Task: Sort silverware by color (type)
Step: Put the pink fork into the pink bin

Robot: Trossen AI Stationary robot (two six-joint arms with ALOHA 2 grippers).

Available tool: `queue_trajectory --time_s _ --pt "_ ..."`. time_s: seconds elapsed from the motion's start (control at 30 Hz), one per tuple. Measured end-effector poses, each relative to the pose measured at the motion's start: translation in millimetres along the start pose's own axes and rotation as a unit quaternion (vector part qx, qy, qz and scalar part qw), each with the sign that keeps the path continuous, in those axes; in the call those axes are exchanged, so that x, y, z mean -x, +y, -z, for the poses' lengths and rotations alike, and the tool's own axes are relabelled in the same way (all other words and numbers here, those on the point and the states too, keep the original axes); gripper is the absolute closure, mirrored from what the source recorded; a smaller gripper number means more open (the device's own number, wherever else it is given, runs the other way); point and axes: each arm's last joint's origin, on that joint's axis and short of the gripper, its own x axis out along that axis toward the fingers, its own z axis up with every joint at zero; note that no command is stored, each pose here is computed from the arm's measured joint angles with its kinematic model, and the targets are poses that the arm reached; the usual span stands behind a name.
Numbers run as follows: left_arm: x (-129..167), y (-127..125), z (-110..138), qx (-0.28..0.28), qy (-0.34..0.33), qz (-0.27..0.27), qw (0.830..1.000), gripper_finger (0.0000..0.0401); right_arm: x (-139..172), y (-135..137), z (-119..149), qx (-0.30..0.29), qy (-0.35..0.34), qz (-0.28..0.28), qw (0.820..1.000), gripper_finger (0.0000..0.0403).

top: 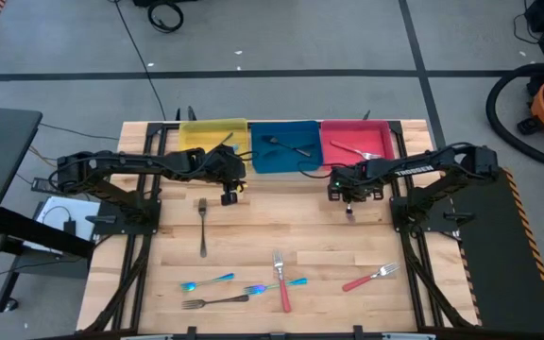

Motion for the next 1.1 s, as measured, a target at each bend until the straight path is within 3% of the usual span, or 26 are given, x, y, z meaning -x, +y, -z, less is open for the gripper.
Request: queue_trajectory --time_s 0.33,0.77,1.1 --pt "0.0 0.0 0.1 0.0 0.001 0.0 1.0 0.0294 6.3 5.4 3.4 0.052 0.019 -0.007 0.998 0.0355" --pt "0.0 0.0 0.2 0.0 0.001 0.0 1.0 0.0294 51.6 28.2 7.3 0.141 0.03 -0.001 0.989 0.0355" --pt "0.1 0.0 0.1 0.003 0.001 0.0 1.0 0.0294 108.5 44.5 -32.7 0.206 -0.072 0.003 0.976 0.0356"
